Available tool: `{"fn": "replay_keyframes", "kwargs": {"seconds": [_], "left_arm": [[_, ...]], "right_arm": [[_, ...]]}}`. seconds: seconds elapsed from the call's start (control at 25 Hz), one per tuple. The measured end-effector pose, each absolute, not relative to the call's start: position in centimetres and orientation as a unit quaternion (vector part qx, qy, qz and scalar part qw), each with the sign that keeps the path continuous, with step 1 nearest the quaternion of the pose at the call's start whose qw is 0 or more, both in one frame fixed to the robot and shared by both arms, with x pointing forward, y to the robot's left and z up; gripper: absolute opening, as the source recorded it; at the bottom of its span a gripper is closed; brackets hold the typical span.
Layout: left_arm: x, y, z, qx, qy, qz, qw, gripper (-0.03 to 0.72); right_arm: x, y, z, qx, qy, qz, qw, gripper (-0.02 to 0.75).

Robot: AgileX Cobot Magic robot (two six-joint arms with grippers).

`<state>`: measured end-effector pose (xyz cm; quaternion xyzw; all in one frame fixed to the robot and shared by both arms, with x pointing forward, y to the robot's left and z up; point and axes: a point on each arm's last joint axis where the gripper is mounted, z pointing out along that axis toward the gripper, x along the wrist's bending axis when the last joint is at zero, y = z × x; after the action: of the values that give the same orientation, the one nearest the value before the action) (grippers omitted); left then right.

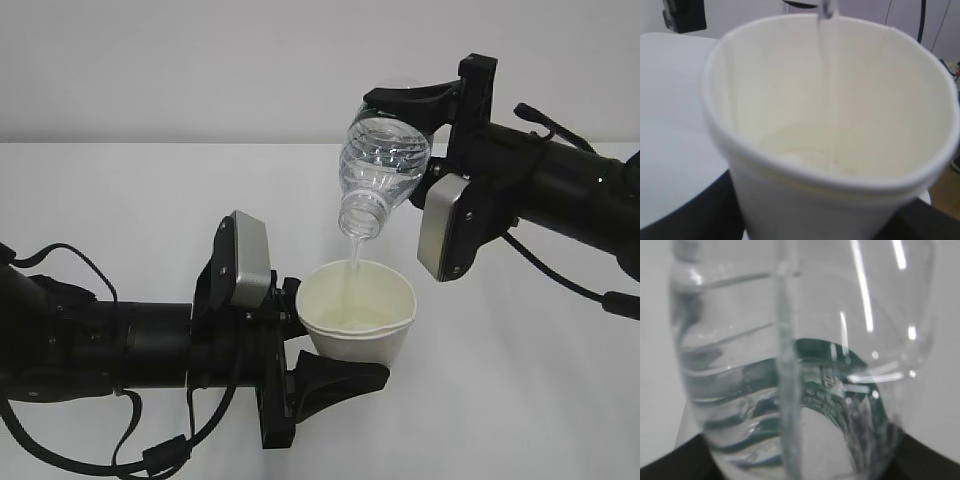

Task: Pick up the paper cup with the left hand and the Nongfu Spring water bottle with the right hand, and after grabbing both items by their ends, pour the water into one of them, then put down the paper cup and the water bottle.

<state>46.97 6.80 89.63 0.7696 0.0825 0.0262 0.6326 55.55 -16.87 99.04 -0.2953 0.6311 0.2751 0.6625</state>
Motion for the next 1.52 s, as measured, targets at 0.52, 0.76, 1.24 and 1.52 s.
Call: {"fn": "replay_keyframes", "kwargs": {"seconds": [0.52, 0.76, 1.24, 1.52], "left_arm": [[46.97, 6.8, 89.63, 0.77, 0.083, 0.026, 0.633, 0.454], [46.97, 6.8, 89.63, 0.77, 0.083, 0.026, 0.633, 0.454], [46.97, 6.8, 89.63, 0.77, 0.083, 0.026, 0.633, 0.454], [46.97, 6.8, 89.63, 0.77, 0.083, 0.026, 0.633, 0.454]], "right_arm": [[55.55, -16.87, 99.09, -0.294, 0.63, 0.276, 0.664, 0.438], [55.5, -16.83, 99.21, -0.294, 0.624, 0.28, 0.668, 0.438], [55.48, -16.81, 99.29, -0.294, 0.621, 0.282, 0.67, 0.438], [55.47, -16.81, 99.31, -0.294, 0.62, 0.283, 0.67, 0.438]]}}
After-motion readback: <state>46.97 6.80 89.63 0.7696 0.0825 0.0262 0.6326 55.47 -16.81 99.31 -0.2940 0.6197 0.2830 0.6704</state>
